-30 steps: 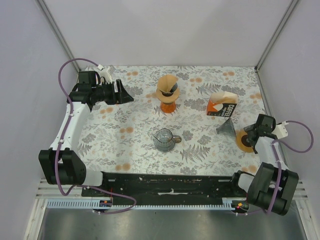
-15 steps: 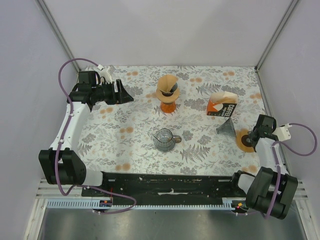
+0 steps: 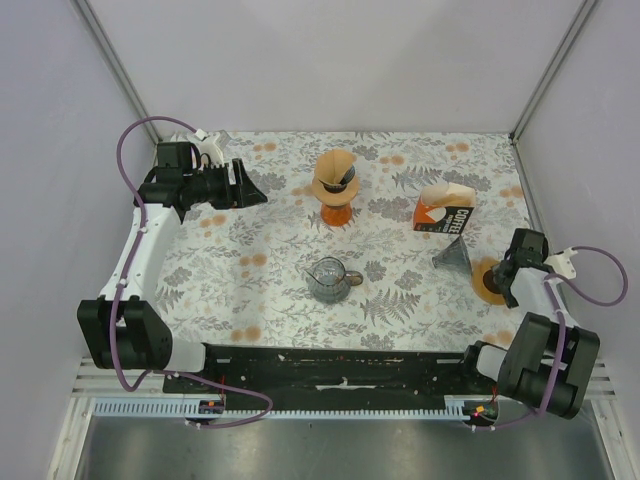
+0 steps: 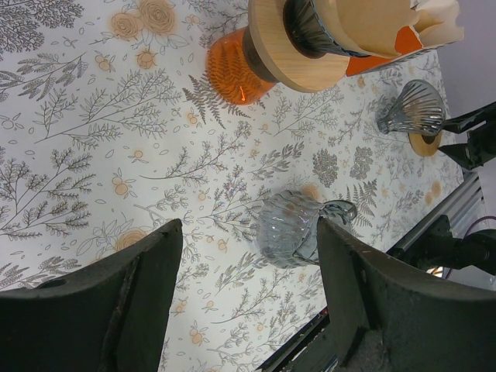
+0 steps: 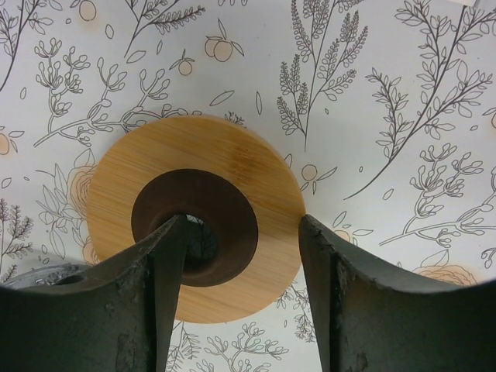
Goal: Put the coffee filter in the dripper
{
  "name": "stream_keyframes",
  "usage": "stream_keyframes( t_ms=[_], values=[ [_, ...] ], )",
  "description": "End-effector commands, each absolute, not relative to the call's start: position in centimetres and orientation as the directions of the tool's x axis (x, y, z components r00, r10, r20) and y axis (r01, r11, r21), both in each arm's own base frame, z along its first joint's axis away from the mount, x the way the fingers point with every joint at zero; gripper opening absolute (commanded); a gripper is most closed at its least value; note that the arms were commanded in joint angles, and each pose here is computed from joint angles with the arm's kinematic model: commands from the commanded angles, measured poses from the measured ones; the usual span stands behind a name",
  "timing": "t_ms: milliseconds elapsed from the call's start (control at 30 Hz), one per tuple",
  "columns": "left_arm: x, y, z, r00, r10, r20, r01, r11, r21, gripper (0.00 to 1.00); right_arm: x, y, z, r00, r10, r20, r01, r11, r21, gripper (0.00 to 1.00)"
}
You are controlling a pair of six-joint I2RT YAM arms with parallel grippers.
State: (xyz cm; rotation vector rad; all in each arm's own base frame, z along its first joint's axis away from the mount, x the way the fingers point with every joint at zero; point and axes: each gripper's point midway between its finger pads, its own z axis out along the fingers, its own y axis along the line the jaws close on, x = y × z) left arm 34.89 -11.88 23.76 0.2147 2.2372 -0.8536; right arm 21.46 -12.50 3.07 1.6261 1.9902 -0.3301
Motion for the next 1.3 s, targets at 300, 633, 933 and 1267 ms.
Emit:
stream_keyframes(
  t_ms=[300,633,933,1267],
  values=[
    [35.4,-12.0,25.6,-0.692,-0.111,-0.714,0.405,0.758,-0.511,0.75,24.4,-11.6,2.2,-0.232,0.848,-0.477,0.92,0.35,0.175,0.35],
    [35.0,-12.2,26.2,-0.684,-0.111,-0.721,0.422,0.746,-0.515,0.75,25.1,-14.1,4.6,-0.285,0.757,-0.588,0.875,0.457,0.164,0.0],
    [34.8,-12.2,26.3,-0.68,-0.109,-0.725,0.427,0.744,-0.513,0.75,26.0,-16.3,15.7,-0.093,0.574,-0.813,0.811,0.518,0.273,0.0],
    [35.0,-12.3,26.3,-0.684,-0.112,-0.721,0.425,0.742,-0.519,0.75,31.5,-6.8,28.5,-0.24,0.283,-0.928,0.378,0.909,0.179,0.0]
  ],
)
